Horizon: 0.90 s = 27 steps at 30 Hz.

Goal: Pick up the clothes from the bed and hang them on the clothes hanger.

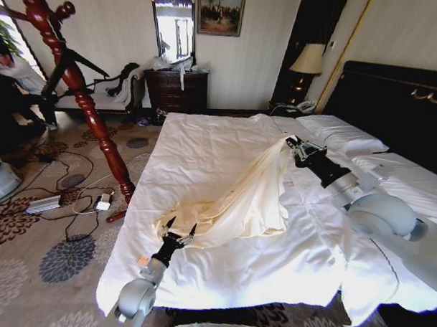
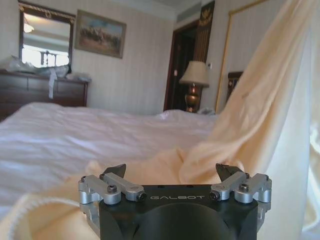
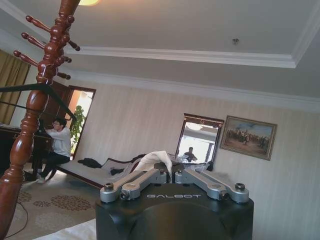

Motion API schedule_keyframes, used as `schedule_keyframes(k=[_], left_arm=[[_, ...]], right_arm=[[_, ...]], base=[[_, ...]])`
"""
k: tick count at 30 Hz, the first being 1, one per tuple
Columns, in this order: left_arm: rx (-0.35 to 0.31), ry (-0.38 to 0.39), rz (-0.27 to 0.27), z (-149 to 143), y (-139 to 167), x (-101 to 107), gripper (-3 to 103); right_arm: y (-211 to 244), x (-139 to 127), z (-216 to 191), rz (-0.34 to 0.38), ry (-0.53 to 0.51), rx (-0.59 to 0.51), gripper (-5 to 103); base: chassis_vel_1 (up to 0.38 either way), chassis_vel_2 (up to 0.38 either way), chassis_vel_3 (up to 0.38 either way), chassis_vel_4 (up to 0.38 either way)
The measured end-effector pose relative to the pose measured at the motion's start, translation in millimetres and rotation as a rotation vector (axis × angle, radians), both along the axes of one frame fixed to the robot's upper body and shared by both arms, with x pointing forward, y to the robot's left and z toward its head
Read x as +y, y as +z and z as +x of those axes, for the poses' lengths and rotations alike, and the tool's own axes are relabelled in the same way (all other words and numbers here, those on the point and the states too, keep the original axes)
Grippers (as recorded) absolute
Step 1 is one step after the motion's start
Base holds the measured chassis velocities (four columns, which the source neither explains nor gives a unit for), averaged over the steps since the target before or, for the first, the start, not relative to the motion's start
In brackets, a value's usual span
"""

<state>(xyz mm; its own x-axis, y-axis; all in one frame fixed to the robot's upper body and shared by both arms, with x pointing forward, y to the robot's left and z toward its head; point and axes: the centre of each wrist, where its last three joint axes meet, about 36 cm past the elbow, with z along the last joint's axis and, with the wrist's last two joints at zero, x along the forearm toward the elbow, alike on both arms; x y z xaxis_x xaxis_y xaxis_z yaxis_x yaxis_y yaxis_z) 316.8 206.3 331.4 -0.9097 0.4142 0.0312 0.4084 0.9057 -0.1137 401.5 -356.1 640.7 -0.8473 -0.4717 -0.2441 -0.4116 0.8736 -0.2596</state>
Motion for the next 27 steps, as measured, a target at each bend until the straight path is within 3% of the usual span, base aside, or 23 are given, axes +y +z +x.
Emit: schedule_keyframes(k=[7, 14, 17, 19, 21, 25, 27], left_arm=[[0.021, -0.012, -0.012, 19.9, -15.0, -17.9, 100], [0.007, -0.030, -0.082, 40.2, -8.9, -35.8, 100], [0.009, -0.034, -0.087, 44.2, -10.1, -38.3, 101], [0.022, -0.043, -0.097, 50.6, -13.1, -44.5, 91], [0.025, -0.045, -0.104, 53.0, -13.8, -47.3, 91], [0.033, -0.057, -0.118, 58.1, -14.3, -55.2, 69], [0.038, -0.060, -0.122, 58.5, -14.6, -55.9, 64]], right_arm=[[3.8, -0.5, 0.9, -0.003, -0.003, -0.012, 2], [-0.9, -2.1, 1.3, -0.013, -0.013, -0.007, 2], [-2.5, -3.4, 1.9, -0.014, -0.019, -0.005, 2], [-3.7, -5.3, 3.1, -0.013, -0.028, -0.003, 2], [-4.1, -5.9, 3.5, -0.012, -0.030, -0.002, 2], [-5.2, -8.9, 5.4, -0.013, -0.042, 0.000, 2], [-5.3, -9.9, 6.0, -0.014, -0.045, 0.000, 2]], base=[[0.000, 0.000, 0.000, 0.000], [0.000, 0.000, 0.000, 0.000], [0.000, 0.000, 0.000, 0.000], [0.000, 0.000, 0.000, 0.000], [0.000, 0.000, 0.000, 0.000], [0.000, 0.000, 0.000, 0.000], [0.000, 0.000, 0.000, 0.000]])
